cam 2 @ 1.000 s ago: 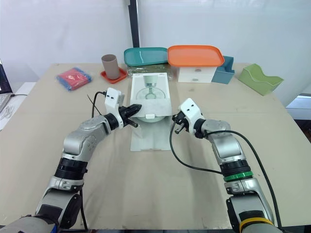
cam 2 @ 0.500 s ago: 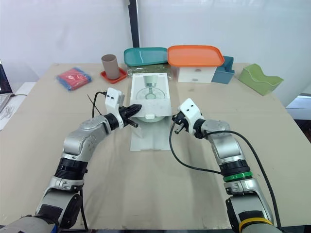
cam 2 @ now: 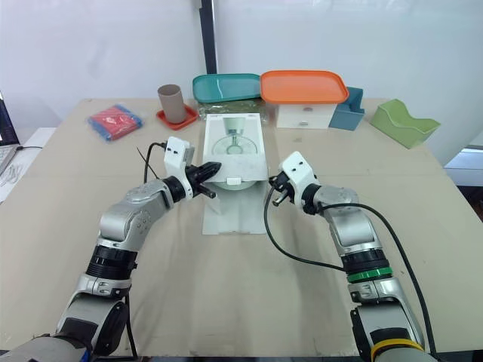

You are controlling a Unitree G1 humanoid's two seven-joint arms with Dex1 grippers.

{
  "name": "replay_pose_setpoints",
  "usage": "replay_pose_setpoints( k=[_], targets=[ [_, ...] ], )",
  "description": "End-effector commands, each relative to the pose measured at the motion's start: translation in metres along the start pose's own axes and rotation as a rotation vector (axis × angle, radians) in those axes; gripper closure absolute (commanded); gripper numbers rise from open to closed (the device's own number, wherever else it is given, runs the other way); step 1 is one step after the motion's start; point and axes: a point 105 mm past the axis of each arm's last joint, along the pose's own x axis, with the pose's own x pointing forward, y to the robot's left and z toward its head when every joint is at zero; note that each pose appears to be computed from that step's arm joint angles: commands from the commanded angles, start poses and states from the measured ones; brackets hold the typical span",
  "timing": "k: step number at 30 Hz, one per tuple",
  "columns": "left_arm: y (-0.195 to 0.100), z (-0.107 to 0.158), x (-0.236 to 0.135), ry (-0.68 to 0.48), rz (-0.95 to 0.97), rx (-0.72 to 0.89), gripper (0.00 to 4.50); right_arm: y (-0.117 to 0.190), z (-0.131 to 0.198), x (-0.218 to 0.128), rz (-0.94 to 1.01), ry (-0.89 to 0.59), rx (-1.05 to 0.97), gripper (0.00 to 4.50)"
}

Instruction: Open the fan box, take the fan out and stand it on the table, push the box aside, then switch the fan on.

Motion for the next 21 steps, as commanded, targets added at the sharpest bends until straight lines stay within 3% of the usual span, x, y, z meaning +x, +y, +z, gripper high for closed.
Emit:
replay_pose_setpoints(
  k=[1,8,13,17,21],
  targets=[
    [-0.005,0.010,-0.001,-0.040,-0.011,0.030,4.50,-0.023,0.018,-0.006,-0.084,-0.066,-0.033,4.41],
    [-0.007,0.009,0.000,-0.039,-0.017,0.029,4.50,-0.057,0.045,-0.013,-0.214,-0.167,-0.035,4.41],
    [-0.007,0.009,-0.001,-0.037,-0.016,0.031,4.50,-0.063,0.077,-0.014,-0.222,-0.288,-0.044,4.41],
    [-0.007,0.009,-0.001,-0.037,-0.018,0.032,4.50,-0.031,0.094,-0.005,-0.078,-0.338,-0.039,4.41],
    [-0.009,0.009,-0.001,-0.039,-0.021,0.034,4.50,0.003,0.082,0.005,0.021,-0.294,-0.045,4.41]
  ],
)
